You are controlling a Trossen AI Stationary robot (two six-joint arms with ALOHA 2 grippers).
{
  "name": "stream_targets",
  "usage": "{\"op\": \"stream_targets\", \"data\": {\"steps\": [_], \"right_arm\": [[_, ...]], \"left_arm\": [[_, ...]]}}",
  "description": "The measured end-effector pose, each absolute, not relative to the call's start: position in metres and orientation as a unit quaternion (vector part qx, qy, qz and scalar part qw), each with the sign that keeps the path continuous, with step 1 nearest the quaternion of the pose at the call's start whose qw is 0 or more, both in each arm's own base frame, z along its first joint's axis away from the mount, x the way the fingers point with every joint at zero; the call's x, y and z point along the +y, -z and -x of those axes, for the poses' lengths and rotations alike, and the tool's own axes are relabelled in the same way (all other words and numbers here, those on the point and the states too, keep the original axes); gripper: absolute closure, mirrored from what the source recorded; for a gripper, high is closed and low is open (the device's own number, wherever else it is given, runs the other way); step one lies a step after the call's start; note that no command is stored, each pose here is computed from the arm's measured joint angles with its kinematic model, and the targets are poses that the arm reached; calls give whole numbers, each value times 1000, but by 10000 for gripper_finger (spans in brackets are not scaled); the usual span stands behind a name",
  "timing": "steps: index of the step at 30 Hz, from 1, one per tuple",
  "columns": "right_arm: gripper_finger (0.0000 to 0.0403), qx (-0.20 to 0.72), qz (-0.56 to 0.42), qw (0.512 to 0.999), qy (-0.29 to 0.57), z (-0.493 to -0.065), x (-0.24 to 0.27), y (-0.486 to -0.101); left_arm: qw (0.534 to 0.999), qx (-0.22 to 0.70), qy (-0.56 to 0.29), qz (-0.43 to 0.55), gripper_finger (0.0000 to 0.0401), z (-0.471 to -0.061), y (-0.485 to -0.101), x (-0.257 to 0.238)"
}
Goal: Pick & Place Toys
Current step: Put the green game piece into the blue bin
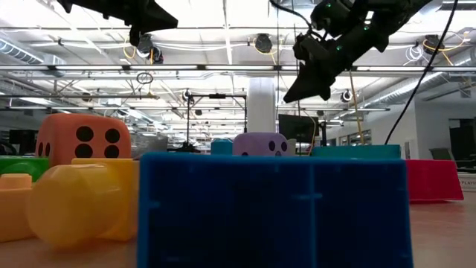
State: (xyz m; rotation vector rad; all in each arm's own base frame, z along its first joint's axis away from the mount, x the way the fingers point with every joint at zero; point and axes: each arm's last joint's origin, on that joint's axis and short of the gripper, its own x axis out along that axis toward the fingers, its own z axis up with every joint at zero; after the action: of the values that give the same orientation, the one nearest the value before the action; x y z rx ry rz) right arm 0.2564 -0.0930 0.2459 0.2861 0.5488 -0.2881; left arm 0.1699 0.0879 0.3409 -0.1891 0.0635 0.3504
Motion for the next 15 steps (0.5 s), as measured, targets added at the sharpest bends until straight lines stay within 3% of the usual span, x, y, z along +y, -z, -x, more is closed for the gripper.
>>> {"op": "stream_targets", "data": {"steps": [7, 15], "right_arm": [[366, 287, -247, 919, 107, -267, -92, -230], [261, 341, -298, 883, 120, -285, -92, -190]], "left_arm": [[978, 31, -182, 94, 356, -168, -341, 91], [975, 41, -193, 100, 356, -169, -337, 96]]}}
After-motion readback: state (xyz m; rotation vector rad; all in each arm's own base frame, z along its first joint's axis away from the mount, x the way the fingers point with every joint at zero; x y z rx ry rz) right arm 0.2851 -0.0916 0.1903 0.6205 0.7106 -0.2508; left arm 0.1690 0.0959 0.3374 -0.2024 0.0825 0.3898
